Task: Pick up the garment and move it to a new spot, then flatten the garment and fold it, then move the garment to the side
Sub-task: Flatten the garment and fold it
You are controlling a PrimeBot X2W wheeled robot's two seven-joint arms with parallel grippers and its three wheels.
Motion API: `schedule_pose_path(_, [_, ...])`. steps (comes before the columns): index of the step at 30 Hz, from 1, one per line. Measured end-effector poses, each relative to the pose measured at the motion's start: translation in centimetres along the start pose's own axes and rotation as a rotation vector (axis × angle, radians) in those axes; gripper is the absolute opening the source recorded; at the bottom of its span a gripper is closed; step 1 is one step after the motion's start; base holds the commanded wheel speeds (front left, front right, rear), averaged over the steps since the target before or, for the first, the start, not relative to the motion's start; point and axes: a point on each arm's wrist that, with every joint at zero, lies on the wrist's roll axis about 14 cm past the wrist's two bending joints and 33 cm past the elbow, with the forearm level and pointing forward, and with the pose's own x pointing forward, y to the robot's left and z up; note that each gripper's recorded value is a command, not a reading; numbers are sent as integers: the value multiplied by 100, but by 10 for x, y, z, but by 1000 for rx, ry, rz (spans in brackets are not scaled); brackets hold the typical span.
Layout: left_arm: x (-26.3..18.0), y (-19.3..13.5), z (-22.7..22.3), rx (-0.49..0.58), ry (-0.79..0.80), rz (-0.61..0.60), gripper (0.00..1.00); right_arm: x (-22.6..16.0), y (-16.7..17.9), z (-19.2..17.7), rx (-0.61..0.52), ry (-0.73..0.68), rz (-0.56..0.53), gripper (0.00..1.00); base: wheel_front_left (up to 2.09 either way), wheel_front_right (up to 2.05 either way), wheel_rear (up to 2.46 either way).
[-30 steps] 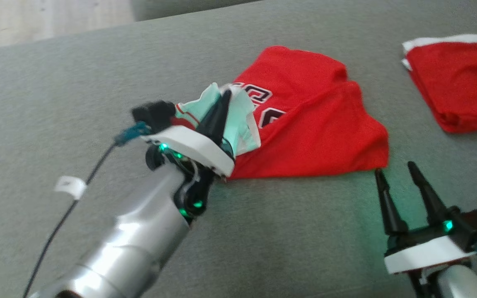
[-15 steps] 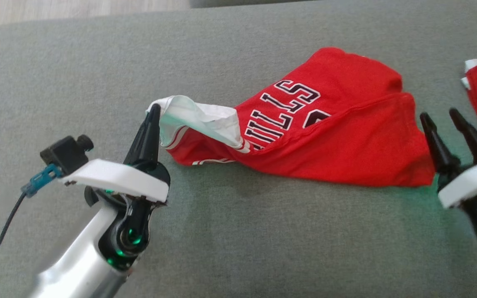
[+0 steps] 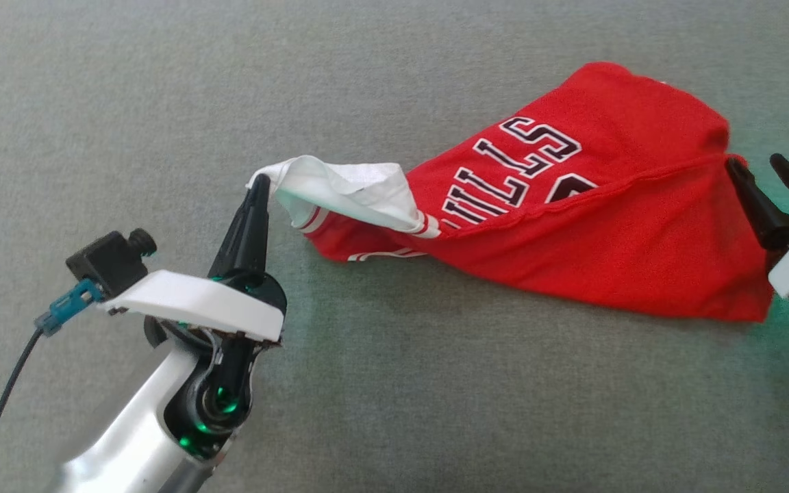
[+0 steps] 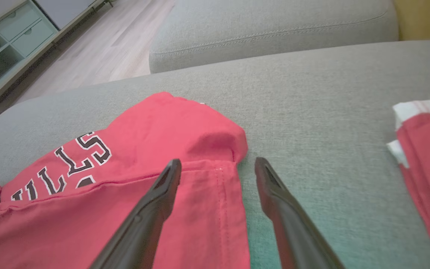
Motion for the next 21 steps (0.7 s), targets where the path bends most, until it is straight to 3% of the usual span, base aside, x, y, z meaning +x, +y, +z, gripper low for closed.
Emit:
schedule_pose_path(5, [-2,9,-2,-2,5,26,0,16,1,-9,-14,37,9,100,0,0,0])
schedule_pose_path(8, [-3,13,-3,-4,8,38,0,22,-2,-17,-12,62,0,84,0,0,0])
schedule_pose_path(11, [-2,14,-1,-1,5,40,0,25,-5,-24,-21,72,-7,36,0,0,0])
schedule_pose_path(12, [-1,14,-1,0,4,39,0,26,-5,-23,-24,72,-7,4,0,0,0])
schedule_pose_path(13, [0,14,1,3,2,37,0,27,-5,-23,-21,67,-6,0,0,0,0])
schedule_pose_path(21, [-2,7,12,18,-39,21,0,16,-5,7,-71,-56,-8,0,0,0,0])
